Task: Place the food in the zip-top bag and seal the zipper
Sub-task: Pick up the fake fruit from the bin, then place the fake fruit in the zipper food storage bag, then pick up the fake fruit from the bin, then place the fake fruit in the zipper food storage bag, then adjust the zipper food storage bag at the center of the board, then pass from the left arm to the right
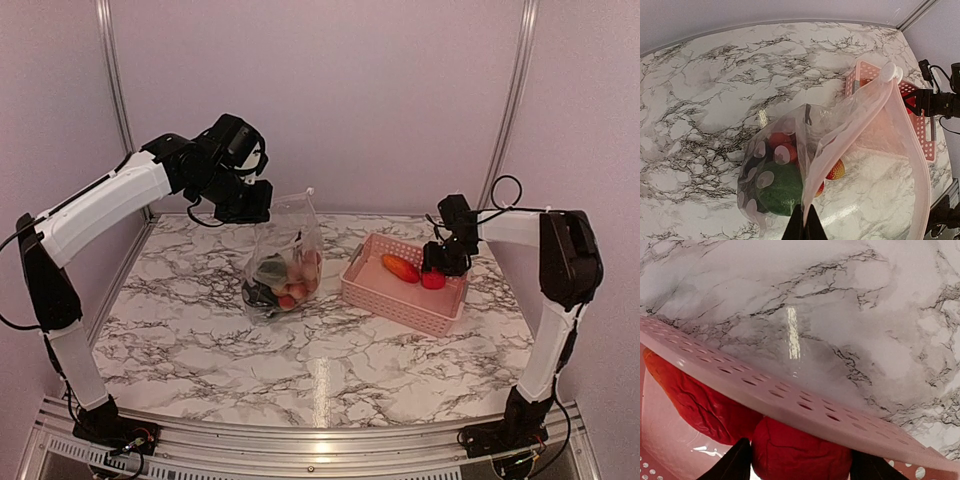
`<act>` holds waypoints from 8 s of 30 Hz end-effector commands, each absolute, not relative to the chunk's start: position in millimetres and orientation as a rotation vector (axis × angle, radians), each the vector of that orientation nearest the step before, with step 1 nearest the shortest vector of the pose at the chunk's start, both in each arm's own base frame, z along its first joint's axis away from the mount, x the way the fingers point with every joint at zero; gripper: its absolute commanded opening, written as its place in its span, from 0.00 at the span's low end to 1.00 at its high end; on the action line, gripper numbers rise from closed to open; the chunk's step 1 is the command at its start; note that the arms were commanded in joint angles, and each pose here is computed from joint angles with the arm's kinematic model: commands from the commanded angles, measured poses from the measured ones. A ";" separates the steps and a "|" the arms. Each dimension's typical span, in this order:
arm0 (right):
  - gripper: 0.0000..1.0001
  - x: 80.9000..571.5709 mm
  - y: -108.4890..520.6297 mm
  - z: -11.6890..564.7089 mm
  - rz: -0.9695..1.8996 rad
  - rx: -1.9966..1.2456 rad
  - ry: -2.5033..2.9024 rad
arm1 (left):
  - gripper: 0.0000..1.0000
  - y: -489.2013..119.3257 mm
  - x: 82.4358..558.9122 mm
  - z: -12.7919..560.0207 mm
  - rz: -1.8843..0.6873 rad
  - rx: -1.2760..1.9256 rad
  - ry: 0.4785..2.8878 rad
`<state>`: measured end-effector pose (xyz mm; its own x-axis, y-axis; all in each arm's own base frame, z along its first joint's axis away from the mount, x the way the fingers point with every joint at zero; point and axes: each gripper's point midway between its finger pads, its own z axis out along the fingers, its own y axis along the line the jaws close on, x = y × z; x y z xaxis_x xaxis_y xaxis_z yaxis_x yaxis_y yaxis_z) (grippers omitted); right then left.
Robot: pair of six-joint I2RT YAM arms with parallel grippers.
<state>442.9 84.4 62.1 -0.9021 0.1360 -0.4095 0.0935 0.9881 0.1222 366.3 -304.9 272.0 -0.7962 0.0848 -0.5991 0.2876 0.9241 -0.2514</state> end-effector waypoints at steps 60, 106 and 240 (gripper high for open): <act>0.98 327.5 384.8 388.2 0.922 -0.650 1.840 | 0.00 -314.3 355.0 288.0 -0.634 0.220 2.442; 0.69 465.5 163.2 75.9 0.044 -0.341 2.709 | 0.00 -306.5 341.1 279.9 -0.657 0.189 2.473; 0.16 315.9 379.3 274.7 1.056 -1.078 1.821 | 0.59 -318.6 300.2 396.1 -0.490 0.788 1.852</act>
